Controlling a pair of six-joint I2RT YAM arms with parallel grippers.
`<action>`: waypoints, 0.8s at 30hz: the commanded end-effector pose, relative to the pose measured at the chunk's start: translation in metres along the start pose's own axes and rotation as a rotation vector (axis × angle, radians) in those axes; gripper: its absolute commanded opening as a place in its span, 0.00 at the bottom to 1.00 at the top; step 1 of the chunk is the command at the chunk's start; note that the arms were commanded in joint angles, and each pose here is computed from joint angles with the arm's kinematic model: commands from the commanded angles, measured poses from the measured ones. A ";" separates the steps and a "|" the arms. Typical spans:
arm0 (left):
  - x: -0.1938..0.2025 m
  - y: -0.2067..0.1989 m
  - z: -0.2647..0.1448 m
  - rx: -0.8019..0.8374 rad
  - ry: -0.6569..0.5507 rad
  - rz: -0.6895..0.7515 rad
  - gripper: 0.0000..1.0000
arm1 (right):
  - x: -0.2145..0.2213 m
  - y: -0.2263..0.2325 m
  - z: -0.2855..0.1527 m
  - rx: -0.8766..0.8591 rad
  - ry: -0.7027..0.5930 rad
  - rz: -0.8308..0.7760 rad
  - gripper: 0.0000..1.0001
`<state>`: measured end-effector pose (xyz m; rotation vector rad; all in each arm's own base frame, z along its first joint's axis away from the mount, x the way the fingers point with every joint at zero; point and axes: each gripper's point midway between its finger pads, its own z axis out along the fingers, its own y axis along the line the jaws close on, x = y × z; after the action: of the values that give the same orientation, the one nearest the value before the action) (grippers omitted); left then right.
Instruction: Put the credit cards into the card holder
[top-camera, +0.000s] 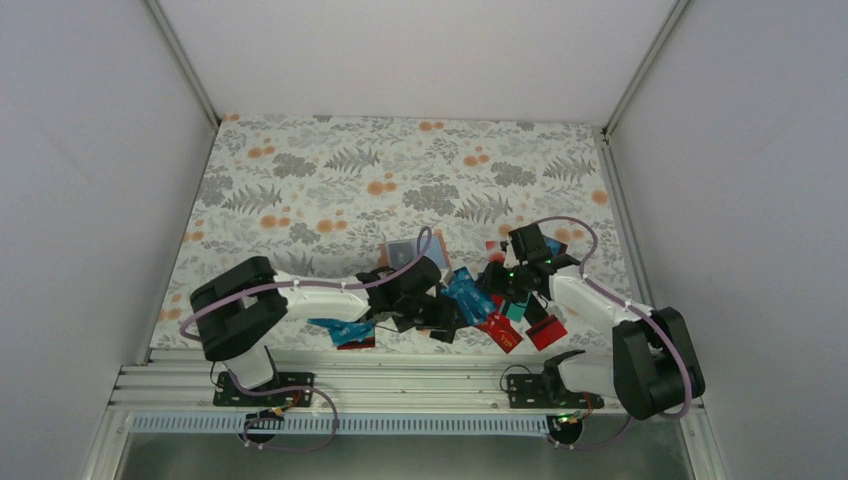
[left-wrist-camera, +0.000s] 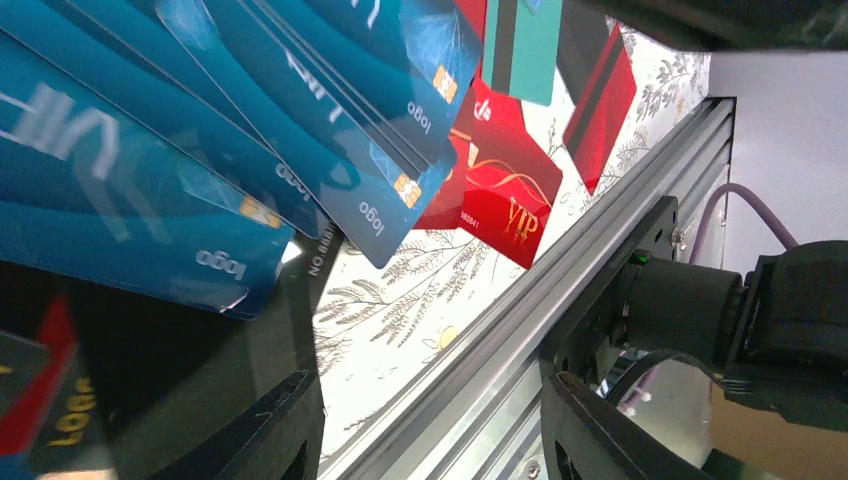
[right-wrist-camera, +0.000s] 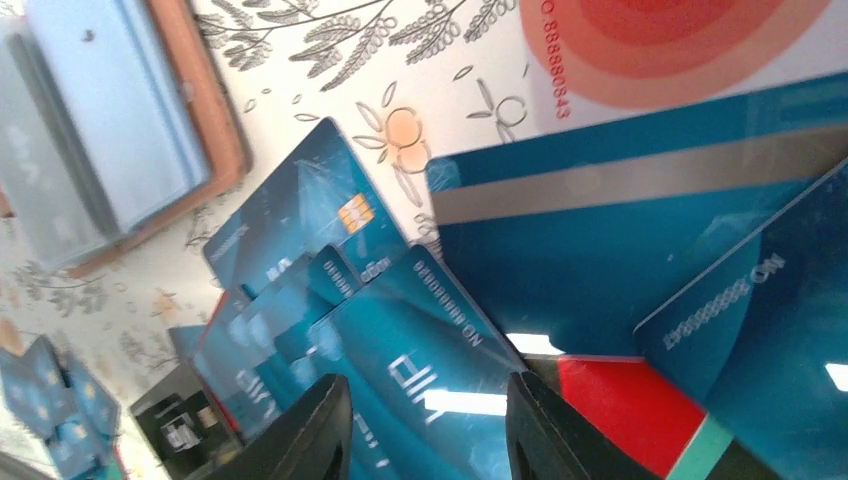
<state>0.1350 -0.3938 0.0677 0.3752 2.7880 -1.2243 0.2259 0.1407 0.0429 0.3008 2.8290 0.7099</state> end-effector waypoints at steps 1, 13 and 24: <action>0.007 -0.019 0.021 0.085 0.021 -0.136 0.55 | -0.011 -0.013 0.012 0.030 -0.039 -0.002 0.39; 0.015 0.003 0.056 0.038 0.014 -0.337 0.55 | 0.009 -0.025 0.028 0.027 0.039 0.020 0.38; 0.010 0.019 0.059 0.012 -0.057 -0.438 0.53 | 0.023 -0.026 0.029 0.000 0.075 0.030 0.30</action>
<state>0.1247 -0.4337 0.0334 -0.1638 2.8886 -1.3969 0.2313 0.1446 0.0196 0.2894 2.8134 0.7769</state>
